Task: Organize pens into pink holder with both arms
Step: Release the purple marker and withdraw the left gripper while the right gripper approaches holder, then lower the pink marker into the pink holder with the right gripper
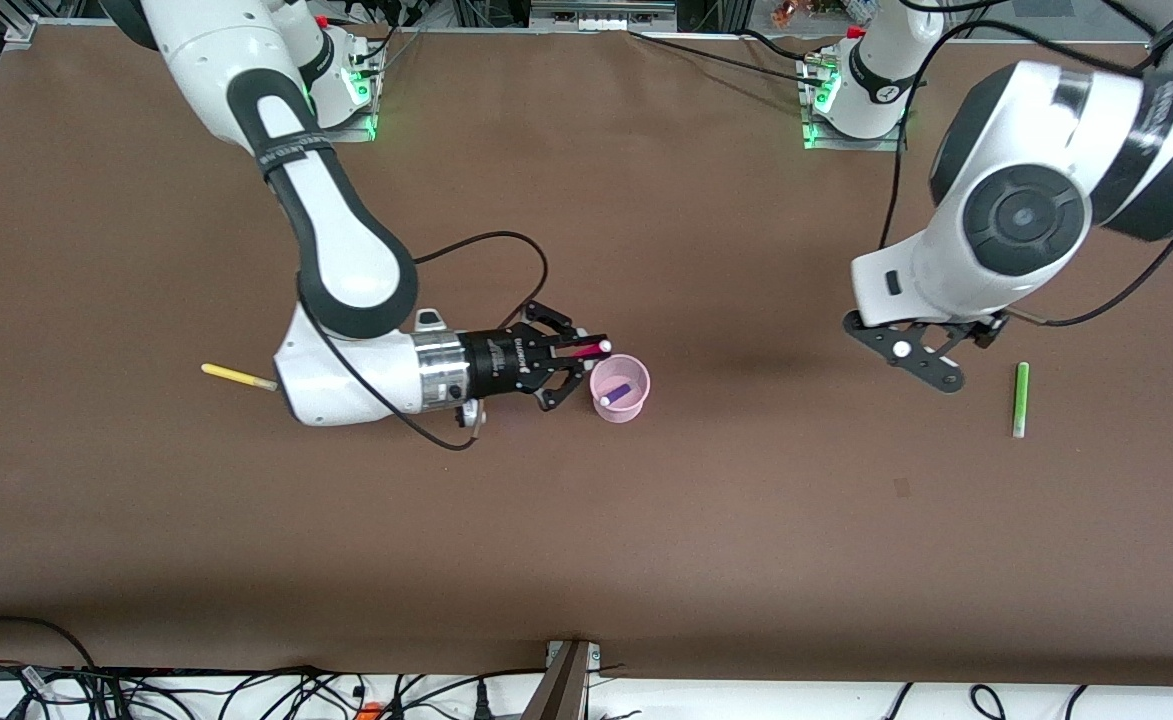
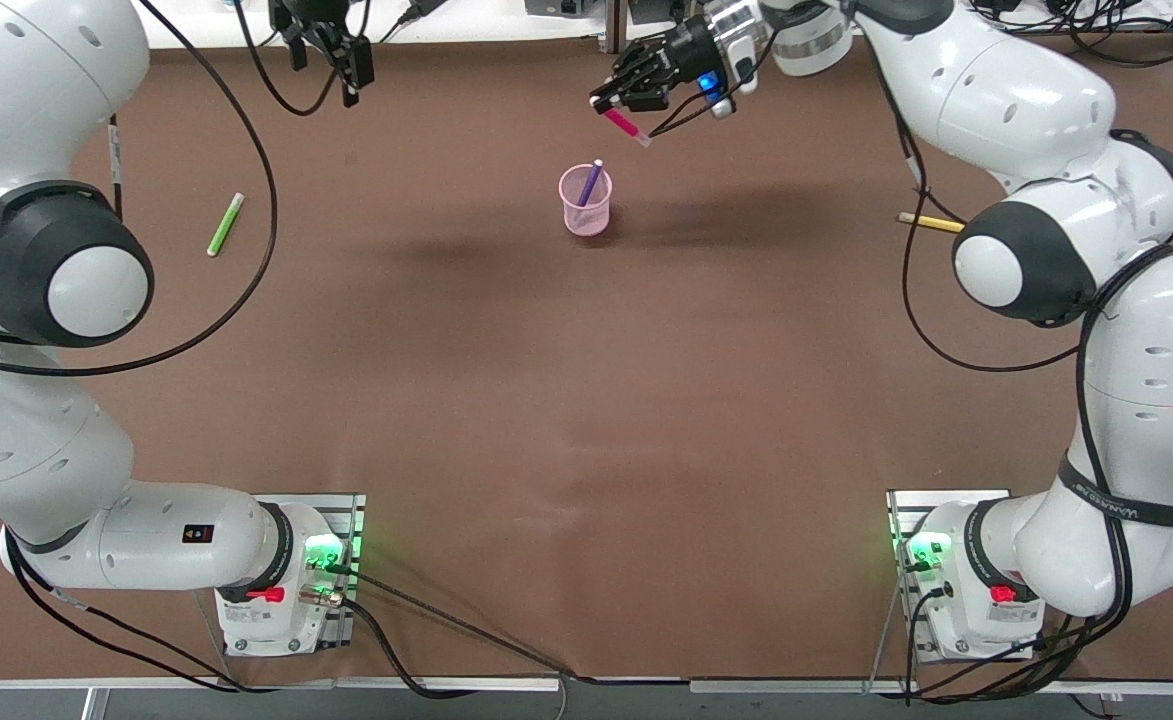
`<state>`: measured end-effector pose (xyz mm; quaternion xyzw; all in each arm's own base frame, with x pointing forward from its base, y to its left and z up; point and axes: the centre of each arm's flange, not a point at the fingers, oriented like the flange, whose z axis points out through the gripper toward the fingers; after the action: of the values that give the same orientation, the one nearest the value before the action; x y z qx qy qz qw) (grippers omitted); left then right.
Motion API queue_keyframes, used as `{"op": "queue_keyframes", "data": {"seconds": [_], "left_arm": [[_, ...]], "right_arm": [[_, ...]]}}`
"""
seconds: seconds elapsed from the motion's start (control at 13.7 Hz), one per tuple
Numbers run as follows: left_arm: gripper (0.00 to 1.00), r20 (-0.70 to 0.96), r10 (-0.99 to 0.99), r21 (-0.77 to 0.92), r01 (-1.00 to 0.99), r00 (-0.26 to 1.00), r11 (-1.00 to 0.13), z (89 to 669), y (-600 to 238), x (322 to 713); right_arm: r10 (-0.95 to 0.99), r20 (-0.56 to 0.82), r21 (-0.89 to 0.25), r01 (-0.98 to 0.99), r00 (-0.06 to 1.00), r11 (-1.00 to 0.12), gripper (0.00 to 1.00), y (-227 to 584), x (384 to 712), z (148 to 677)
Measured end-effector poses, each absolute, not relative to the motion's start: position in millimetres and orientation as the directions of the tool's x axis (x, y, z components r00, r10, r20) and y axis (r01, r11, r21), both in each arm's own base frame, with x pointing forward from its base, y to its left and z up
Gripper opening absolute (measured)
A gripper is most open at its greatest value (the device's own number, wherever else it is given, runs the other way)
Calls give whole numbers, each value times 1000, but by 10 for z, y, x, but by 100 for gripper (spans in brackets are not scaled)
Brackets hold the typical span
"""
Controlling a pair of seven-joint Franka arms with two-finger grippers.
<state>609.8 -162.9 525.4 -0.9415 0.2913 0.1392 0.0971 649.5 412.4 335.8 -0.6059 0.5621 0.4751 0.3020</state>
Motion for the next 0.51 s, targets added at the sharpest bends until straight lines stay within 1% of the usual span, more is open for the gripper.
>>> {"op": "queue_keyframes", "data": {"seconds": [0.29,0.51], "left_arm": [[100,-200,-427,-93,-451,882,-888,5862,-1200,5962],[100,-83,-270,-159,-280,959,-947,6011,-746,5898]], "right_arm": [[-364,-920,201,-974,-149,-109,18,4580,6302,2992],[-312,-935,211,-973,-171,-99,18,4816,6158,2837]]}}
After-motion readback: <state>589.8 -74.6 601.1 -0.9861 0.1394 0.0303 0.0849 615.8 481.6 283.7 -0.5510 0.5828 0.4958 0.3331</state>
